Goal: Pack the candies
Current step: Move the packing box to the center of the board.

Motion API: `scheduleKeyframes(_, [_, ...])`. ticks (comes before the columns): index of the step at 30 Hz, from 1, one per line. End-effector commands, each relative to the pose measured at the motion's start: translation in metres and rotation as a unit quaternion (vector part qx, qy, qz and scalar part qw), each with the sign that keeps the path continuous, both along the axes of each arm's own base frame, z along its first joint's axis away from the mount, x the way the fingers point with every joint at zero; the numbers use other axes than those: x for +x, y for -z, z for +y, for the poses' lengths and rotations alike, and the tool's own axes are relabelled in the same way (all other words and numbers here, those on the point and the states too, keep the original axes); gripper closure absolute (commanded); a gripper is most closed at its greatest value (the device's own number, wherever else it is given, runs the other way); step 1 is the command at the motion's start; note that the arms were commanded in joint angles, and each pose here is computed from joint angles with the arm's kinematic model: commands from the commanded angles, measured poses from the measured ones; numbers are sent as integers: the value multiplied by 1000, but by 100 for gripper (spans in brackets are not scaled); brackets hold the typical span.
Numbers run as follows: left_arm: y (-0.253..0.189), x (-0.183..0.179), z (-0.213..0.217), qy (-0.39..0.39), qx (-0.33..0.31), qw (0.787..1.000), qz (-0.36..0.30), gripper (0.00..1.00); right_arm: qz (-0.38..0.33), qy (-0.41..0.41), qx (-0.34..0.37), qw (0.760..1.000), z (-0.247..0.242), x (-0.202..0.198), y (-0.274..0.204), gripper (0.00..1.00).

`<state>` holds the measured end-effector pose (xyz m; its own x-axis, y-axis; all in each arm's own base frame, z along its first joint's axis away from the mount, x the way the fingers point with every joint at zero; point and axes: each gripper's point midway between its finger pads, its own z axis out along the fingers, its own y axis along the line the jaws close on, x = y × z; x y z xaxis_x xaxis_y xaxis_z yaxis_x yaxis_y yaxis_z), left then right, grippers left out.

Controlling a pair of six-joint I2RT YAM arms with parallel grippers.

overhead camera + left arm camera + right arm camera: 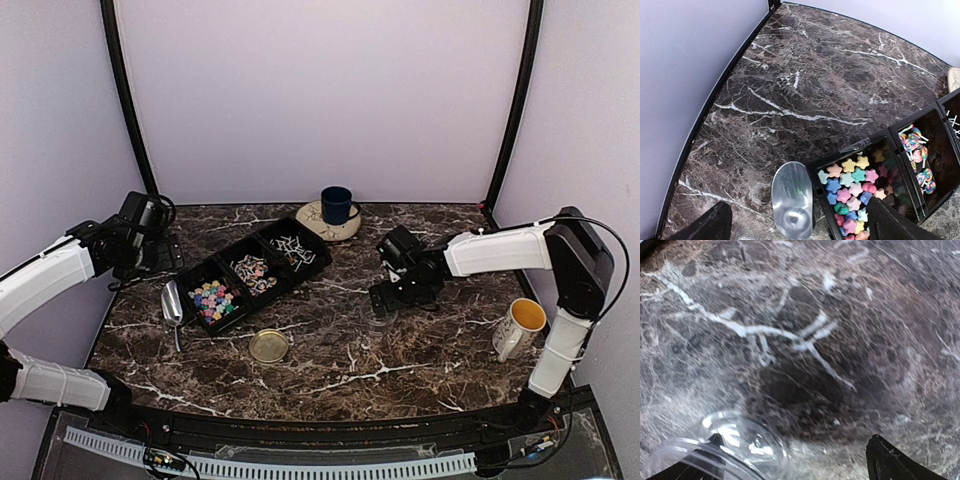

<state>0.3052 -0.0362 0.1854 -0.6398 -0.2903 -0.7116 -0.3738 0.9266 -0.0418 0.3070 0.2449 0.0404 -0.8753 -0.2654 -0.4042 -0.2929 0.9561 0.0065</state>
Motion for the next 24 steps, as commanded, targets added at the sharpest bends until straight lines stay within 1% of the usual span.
scheduleKeyframes(1, [22, -14, 19, -47, -10, 998, 28, 5, -29, -15, 38, 999, 31, 21, -15, 2])
scheduleKeyframes(5, [43, -21, 26, -72, -39, 995, 49, 9, -36, -21, 38, 998, 42, 34, -15, 2])
scheduleKeyframes(10, [62, -32, 38, -106, -48, 991, 63, 12, -46, -23, 35, 998, 53, 48, -16, 2])
scheduleKeyframes(13, [69, -37, 44, -122, -51, 989, 67, 17, -48, -27, 40, 998, 59, 53, -20, 2])
scheduleKeyframes(16, [78, -40, 47, -129, -58, 987, 73, 21, -57, -29, 49, 997, 62, 55, -34, 2])
scheduleKeyframes(21, [100, -41, 49, -138, -74, 984, 86, 31, -81, -32, 51, 995, 55, 54, -60, 2])
scheduleKeyframes(24, [108, -37, 45, -137, -92, 983, 77, 35, -95, -32, 49, 994, 49, 51, -74, 2])
